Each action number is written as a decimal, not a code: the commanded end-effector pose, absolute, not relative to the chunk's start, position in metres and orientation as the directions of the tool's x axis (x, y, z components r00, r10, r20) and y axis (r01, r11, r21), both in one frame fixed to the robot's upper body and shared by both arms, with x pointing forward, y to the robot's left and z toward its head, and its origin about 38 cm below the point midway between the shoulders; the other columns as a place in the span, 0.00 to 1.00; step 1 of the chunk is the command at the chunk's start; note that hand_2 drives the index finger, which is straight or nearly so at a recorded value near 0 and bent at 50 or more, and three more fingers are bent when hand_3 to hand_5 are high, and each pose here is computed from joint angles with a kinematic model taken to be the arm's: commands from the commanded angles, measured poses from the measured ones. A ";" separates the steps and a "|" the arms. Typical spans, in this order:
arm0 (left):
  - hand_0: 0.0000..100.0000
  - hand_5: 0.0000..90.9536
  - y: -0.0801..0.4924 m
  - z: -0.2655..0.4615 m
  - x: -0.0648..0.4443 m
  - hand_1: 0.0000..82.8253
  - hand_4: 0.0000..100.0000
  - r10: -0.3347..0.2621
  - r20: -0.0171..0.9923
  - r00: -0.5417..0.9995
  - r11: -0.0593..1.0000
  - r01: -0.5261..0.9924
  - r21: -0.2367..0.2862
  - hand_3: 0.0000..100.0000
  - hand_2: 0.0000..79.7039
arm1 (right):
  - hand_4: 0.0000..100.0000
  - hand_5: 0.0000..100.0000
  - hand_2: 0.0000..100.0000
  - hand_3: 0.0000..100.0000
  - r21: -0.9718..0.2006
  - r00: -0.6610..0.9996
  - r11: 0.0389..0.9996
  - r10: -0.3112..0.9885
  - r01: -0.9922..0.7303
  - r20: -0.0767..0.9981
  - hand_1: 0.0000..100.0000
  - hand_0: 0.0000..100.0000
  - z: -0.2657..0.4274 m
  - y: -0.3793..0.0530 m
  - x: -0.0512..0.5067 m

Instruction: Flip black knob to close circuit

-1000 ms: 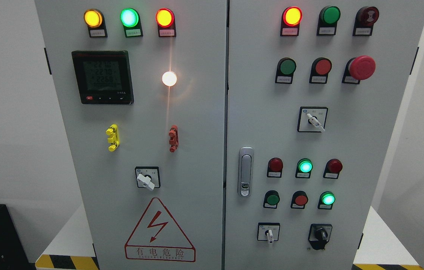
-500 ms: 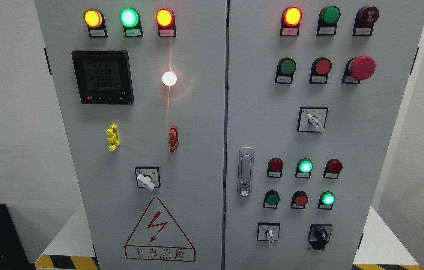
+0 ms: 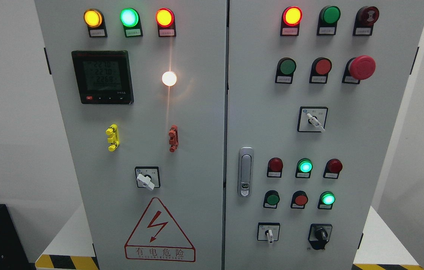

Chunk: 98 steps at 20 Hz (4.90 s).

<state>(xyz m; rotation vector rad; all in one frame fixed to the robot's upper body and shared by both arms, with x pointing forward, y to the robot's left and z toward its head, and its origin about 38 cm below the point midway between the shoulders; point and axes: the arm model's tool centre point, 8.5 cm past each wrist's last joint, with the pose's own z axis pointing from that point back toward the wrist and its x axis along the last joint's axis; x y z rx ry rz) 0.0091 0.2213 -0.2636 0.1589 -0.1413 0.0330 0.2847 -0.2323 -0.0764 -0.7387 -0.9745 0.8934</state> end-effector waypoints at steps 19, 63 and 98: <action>0.12 0.00 0.221 -0.264 0.009 0.67 0.00 0.022 0.143 0.989 0.987 -0.044 0.156 0.00 0.00 | 1.00 1.00 0.93 1.00 -0.935 0.204 0.329 0.914 0.136 0.351 0.00 0.00 0.109 -0.238 0.350; 0.12 0.00 0.221 -0.264 0.009 0.67 0.00 0.020 0.143 0.989 0.987 -0.043 0.156 0.00 0.00 | 1.00 1.00 0.94 1.00 -0.952 0.297 0.227 0.912 0.205 0.281 0.00 0.00 0.162 -0.291 0.415; 0.12 0.00 0.222 -0.264 0.009 0.67 0.00 0.022 0.143 0.989 0.987 -0.045 0.158 0.00 0.00 | 1.00 1.00 0.93 1.00 -0.928 0.312 0.237 0.893 0.286 0.324 0.00 0.00 0.182 -0.307 0.410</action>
